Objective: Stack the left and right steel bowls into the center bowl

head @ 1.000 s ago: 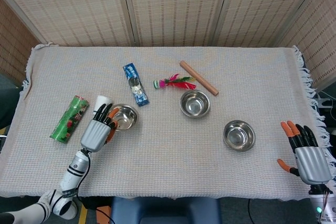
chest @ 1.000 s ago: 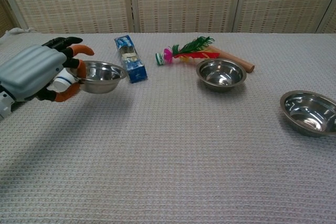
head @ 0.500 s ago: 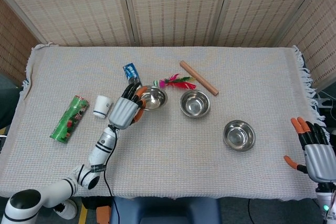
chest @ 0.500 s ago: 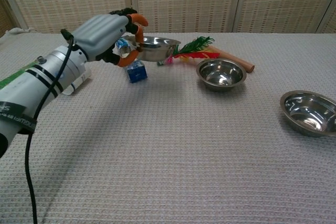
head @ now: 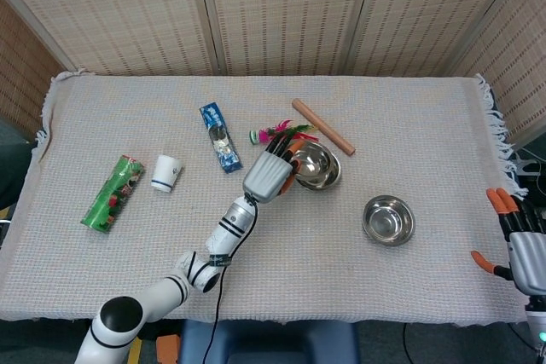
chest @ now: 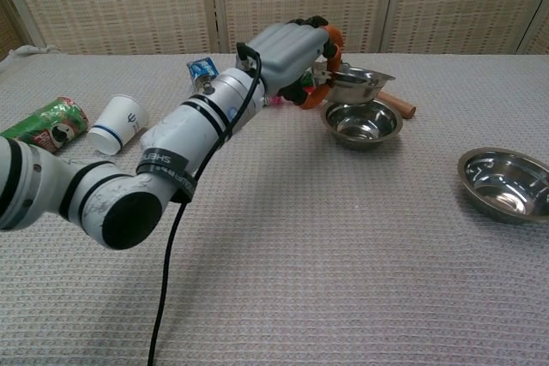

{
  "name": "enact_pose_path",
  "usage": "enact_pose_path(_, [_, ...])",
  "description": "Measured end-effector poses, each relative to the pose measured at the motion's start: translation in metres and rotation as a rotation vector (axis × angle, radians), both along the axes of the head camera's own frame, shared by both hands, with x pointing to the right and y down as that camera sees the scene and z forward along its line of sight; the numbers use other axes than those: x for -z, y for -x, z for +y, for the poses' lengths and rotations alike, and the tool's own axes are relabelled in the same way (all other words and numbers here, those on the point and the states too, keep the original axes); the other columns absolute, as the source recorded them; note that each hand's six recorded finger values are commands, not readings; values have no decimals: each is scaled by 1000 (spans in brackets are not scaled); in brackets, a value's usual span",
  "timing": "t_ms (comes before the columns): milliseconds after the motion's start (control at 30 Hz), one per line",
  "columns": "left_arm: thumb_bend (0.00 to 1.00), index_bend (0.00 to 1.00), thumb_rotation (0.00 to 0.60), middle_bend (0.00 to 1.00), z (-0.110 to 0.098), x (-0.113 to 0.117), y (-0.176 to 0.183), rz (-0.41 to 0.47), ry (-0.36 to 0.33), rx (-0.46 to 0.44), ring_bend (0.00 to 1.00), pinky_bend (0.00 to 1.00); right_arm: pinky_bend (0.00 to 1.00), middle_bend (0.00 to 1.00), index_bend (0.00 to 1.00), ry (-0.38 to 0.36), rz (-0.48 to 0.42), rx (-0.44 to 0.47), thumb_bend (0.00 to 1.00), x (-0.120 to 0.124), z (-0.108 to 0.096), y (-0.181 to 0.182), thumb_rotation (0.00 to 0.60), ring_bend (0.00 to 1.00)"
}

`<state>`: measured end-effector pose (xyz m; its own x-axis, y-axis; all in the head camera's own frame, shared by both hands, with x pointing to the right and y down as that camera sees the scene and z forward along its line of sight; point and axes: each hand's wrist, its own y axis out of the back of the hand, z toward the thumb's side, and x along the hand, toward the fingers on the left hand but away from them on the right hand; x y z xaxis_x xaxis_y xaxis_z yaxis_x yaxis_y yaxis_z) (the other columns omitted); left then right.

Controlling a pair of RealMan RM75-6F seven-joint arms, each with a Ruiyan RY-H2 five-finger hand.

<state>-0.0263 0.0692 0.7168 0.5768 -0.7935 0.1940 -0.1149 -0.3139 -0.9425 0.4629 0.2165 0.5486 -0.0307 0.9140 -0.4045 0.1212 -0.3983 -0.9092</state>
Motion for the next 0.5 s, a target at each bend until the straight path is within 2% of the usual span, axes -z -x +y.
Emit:
enact_pose_path(133, [590, 514, 600, 134, 6, -10, -17, -34, 29, -30, 0, 100, 0, 0, 0, -12, -11, -9, 66, 5, 0, -3, 600, 0])
enact_pose_path(233, [556, 252, 600, 81, 12, -18, -25, -67, 59, -63, 0, 98, 0, 0, 0, -11, -18, -8, 66, 6, 0, -4, 600, 0])
enact_pose_path(267, [528, 113, 600, 44, 13, -21, -26, -87, 69, -72, 0, 94, 0, 0, 0, -10, -19, -8, 66, 7, 0, -4, 600, 0])
enact_pose_path(300, [506, 38, 600, 20, 14, -24, -26, -102, 77, -74, 0, 90, 0, 0, 0, -10, -21, -7, 66, 7, 0, -4, 600, 0])
enact_pose_path(367, [471, 0, 600, 0, 14, -28, -25, -117, 94, -65, 0, 86, 0, 0, 0, -7, -23, -6, 66, 8, 1, -5, 600, 0])
enact_pose_path(500, [445, 0, 600, 0, 13, -29, -22, -111, 98, -53, 0, 84, 0, 0, 0, -1, -24, 1, 66, 6, 2, -3, 600, 0])
